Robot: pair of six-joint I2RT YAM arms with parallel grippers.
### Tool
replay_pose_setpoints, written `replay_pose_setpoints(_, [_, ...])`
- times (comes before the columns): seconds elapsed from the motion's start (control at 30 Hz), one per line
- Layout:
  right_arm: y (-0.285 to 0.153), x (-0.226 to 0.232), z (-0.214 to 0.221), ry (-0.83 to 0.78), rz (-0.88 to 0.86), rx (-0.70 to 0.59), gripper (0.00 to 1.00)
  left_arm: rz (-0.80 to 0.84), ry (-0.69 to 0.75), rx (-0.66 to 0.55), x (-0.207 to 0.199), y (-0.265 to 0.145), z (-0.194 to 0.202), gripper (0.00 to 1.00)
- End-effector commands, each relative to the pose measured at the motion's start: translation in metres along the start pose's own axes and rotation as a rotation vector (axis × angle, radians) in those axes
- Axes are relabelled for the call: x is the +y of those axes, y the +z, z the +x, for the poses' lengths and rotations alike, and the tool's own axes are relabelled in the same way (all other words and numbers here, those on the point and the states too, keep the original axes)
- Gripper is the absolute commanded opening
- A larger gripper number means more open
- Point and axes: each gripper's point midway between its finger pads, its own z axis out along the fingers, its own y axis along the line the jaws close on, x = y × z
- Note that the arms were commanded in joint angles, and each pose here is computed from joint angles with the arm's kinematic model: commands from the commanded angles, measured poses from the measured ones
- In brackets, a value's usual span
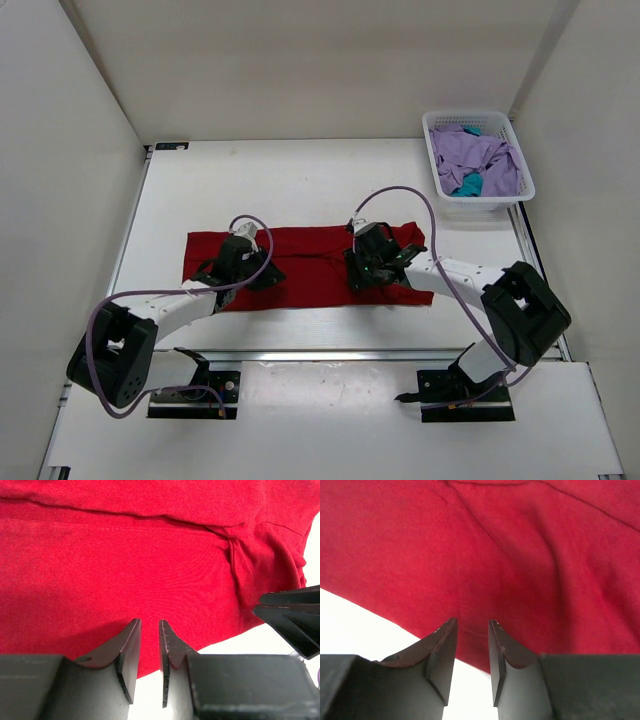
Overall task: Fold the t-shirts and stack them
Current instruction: Fold the other side of the tshirt into a rectangle
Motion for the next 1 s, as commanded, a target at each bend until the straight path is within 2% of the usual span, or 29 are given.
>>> replay_pose_setpoints(0.0, [0.002,0.006,-0.023,-0.023,-0.014,-0.054,0.30,0.047,-0.003,-0.007,-0.009,0.001,-0.003,0.32])
replay_pose_setpoints(0.2, [0.012,0.007,-0.015,-0.037,0.001,0.003,0.29,0.037,-0.011,-0.033,-0.003,-0.002,-0.013,0.32])
replay_pose_setpoints(0.27, [0.012,0.005,-0.016,-0.033,0.024,0.011,0.26,0.045,-0.020,-0.038,-0.002,-0.005,-0.018,0.31])
replay_pose_setpoints(0.33, [0.011,0.004,-0.019,-0.030,0.024,0.011,0.13,0.039,-0.032,-0.049,0.000,-0.005,-0.021,0.31])
replay_pose_setpoints(0.47, [0.006,0.007,-0.025,-0.017,0.005,0.012,0.00,0.042,-0.030,-0.053,-0.002,-0.007,-0.023,0.32])
replay_pose_setpoints(0.7, [-0.030,0.038,-0.041,0.071,-0.267,0.023,0.00,0.065,-0.038,-0.064,-0.008,-0.012,-0.031,0.32])
replay_pose_setpoints(0.83, [-0.028,0.052,-0.029,0.083,-0.341,0.106,0.04,0.080,-0.053,-0.078,-0.011,-0.015,-0.038,0.31])
replay_pose_setpoints(0.97, [-0.017,0.056,-0.014,0.087,-0.344,0.173,0.05,0.083,-0.061,-0.068,-0.009,-0.017,-0.037,0.31])
